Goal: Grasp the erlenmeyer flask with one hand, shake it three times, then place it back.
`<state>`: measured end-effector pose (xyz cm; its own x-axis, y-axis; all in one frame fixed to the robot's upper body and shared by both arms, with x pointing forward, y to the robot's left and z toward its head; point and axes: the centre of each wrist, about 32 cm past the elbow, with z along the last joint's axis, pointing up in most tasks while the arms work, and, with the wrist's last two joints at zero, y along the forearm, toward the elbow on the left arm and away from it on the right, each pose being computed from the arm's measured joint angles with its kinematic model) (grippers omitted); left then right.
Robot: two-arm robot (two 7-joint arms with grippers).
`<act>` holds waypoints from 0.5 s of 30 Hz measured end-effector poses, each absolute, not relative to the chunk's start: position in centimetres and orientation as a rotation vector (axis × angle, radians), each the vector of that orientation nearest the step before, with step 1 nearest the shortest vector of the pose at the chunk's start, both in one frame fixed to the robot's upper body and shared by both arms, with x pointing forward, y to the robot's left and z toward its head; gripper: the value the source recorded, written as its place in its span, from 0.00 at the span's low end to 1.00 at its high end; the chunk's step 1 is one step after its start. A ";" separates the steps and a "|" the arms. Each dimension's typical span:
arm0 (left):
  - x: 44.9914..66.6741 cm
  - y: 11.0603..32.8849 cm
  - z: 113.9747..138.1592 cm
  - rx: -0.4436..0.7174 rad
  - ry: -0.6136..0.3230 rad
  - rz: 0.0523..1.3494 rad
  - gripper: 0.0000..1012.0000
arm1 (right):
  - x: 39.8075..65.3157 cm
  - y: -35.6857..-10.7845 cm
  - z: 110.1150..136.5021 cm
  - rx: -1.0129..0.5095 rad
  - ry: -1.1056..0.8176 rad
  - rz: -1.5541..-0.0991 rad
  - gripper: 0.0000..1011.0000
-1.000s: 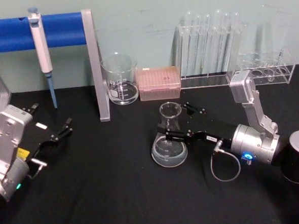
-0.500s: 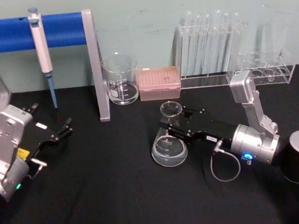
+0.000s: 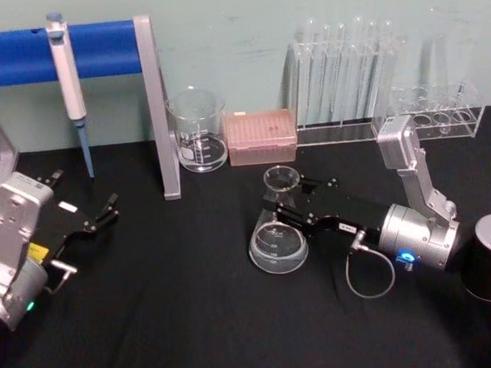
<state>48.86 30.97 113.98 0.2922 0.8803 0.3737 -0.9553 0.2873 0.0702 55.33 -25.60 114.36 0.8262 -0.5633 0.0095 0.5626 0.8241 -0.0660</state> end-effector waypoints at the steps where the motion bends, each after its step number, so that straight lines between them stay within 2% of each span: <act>1: 48.9 31.0 114.0 0.304 -0.285 1.248 0.99 | 55.3 -25.6 114.4 -0.067 0.011 -0.599 0.45; 15: 48.9 31.0 114.0 0.305 -0.285 1.248 0.99 | 54.6 -25.2 115.1 -0.020 0.038 -0.634 0.45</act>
<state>48.86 30.97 113.98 0.2922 0.8803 0.3737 -0.9553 0.2873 0.0703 54.64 -25.15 115.12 0.8053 -0.5922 -0.0292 0.5915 0.8058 -0.0300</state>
